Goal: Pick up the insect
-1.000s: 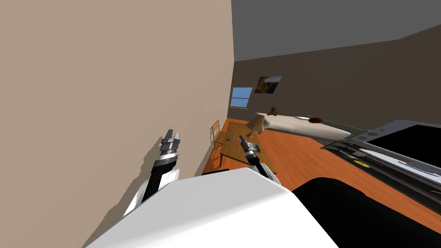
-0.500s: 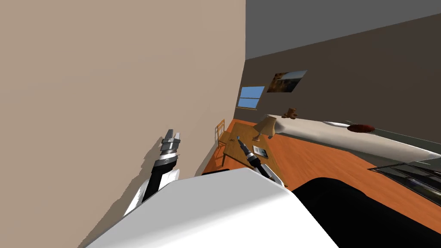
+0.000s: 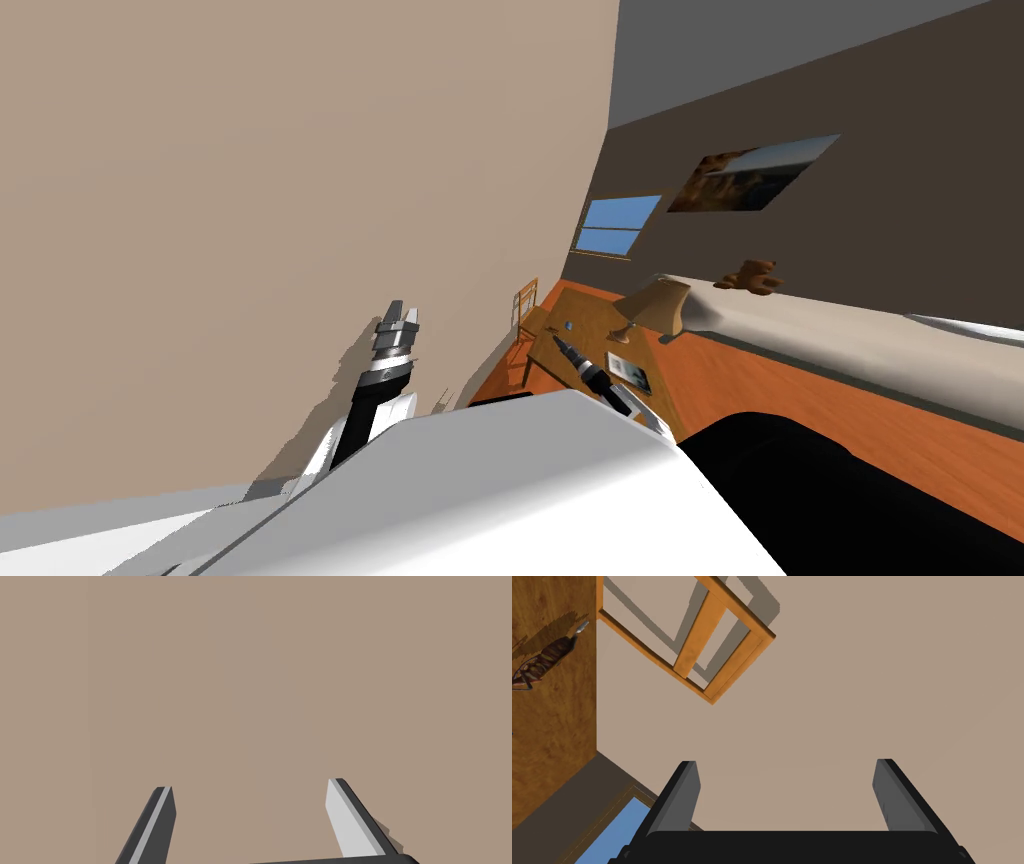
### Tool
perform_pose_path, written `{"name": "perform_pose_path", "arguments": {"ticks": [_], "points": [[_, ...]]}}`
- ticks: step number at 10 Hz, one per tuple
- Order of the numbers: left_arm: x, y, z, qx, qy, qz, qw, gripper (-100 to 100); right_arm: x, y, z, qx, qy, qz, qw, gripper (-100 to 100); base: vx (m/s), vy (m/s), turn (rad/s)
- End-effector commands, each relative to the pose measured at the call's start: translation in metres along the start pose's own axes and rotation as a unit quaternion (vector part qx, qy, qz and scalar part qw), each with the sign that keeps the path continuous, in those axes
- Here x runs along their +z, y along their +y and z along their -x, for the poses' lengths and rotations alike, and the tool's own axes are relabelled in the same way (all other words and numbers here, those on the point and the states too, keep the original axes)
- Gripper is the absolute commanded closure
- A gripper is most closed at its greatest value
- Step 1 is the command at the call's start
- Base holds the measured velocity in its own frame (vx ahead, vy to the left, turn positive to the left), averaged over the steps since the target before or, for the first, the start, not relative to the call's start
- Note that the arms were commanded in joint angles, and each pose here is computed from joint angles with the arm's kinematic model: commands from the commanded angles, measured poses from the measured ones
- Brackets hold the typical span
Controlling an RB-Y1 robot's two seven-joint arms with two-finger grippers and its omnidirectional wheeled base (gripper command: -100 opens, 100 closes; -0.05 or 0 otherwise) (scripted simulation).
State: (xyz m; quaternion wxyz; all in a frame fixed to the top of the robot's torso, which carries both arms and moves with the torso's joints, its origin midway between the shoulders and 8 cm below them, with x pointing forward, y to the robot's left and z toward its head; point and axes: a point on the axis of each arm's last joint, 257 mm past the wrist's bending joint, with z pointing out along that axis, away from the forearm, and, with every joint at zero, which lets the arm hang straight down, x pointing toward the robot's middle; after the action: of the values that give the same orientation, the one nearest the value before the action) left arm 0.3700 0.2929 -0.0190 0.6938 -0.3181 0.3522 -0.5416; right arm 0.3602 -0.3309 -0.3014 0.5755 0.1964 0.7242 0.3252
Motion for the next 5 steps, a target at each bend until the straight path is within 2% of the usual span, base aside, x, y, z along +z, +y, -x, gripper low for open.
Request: {"name": "perform_pose_path", "arguments": {"ticks": [1,2,3,4,5], "points": [[0.000,0.000,0.000,0.000,0.000,0.000,1.0000,0,-0.009,-0.023,-0.012,-0.030,0.030,-0.021,0.9989,-100,-0.032,-0.016,0.317],[0.000,0.000,0.000,0.000,0.000,0.000,1.0000,0,-0.011,-0.031,-0.015,-0.029,0.033,-0.029,0.9986,-100,-0.023,-0.012,0.256],[0.000,0.000,0.000,0.000,0.000,0.000,1.0000,0,-0.011,-0.031,-0.015,-0.029,0.033,-0.029,0.9986,-100,-0.007,-0.009,0.039],[0.000,0.000,0.000,0.000,0.000,0.000,1.0000,0,-0.020,-0.051,-0.025,-0.053,0.059,-0.048,0.9957,-100,-0.015,-0.006,0.288],[0.000,0.000,0.000,0.000,0.000,0.000,1.0000,0,-0.028,-0.067,-0.033,-0.077,0.084,-0.062,0.9916,-100,-0.032,-0.027,0.438]]}}
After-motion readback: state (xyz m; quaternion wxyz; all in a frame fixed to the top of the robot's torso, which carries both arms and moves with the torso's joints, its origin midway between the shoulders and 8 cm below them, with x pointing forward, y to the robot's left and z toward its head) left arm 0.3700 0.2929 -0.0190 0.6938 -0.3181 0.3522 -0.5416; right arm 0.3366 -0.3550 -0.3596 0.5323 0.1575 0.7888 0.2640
